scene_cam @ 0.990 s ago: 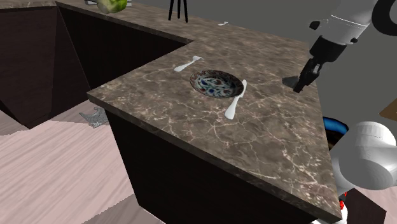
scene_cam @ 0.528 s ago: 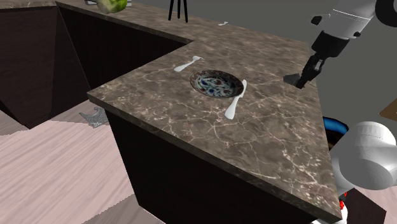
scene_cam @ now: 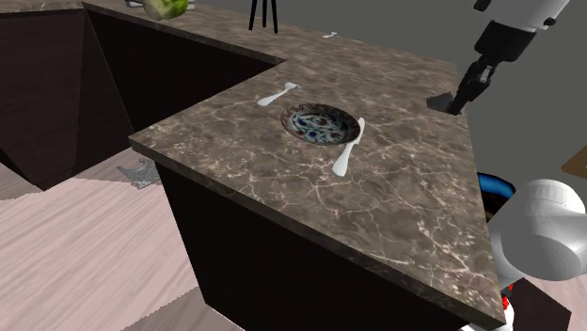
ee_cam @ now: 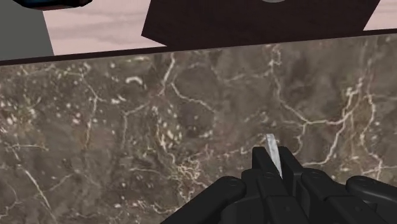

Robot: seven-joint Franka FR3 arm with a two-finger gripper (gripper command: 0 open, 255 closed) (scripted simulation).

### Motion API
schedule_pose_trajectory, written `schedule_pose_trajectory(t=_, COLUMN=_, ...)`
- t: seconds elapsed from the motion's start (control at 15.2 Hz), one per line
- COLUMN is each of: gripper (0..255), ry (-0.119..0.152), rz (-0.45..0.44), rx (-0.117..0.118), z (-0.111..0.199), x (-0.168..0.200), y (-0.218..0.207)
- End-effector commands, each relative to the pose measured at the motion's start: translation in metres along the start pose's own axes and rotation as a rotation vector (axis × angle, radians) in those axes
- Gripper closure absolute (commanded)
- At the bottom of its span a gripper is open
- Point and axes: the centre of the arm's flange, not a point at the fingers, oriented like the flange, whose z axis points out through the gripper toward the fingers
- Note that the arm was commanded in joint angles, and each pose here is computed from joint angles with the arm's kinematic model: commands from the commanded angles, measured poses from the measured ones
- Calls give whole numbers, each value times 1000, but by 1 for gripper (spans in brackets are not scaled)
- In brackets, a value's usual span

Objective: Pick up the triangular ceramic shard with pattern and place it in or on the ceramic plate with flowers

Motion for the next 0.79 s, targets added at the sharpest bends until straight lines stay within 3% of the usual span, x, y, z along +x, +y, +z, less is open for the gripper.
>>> schedule_pose_trajectory(t=0.0, gripper=255, ry=0, rz=0, rx=0, z=-10, x=1, y=0)
schedule_pose_trajectory(t=0.33, gripper=255, ry=0, rz=0, rx=0, z=-36, x=3, y=0)
schedule_pose_trajectory(t=0.73, gripper=255, ry=0, rz=0, rx=0, z=-28, x=62, y=-53)
